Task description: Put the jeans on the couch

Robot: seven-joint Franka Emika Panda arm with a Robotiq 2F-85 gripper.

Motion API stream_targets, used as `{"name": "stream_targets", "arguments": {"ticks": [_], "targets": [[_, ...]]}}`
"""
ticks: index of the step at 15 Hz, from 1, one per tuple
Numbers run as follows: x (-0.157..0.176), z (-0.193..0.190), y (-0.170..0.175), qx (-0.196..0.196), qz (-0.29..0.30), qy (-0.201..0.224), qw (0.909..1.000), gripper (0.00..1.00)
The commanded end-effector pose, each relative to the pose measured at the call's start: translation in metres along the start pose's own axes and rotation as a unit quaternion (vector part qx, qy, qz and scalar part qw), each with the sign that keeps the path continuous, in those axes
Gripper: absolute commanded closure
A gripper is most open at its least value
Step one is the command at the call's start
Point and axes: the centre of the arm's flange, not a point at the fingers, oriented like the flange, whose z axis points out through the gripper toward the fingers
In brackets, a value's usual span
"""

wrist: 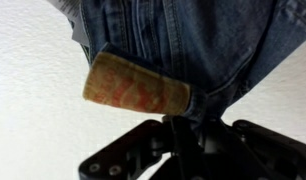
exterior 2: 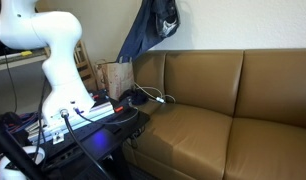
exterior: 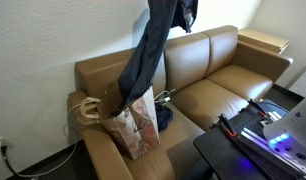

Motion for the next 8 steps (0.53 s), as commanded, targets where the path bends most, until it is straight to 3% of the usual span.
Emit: {"name": "stream_targets", "arguments": {"ticks": [1, 2, 4, 5, 8], "targets": [[0.073, -0.021, 0.067, -0.065, 0.070, 0.029, 0.9950, 0.97], [0.030, -0.008, 0.050, -0.037, 0.041, 0.004, 0.9985, 0.90], [0.052, -0.018, 0.083, -0.062, 0.060, 0.011, 0.9962, 0.90], [0.056, -0.020, 0.088, -0.065, 0.063, 0.013, 0.9958, 0.97], [0.101, 0.001, 0.116, -0.099, 0.142, 0.049, 0.9837, 0.97]]}}
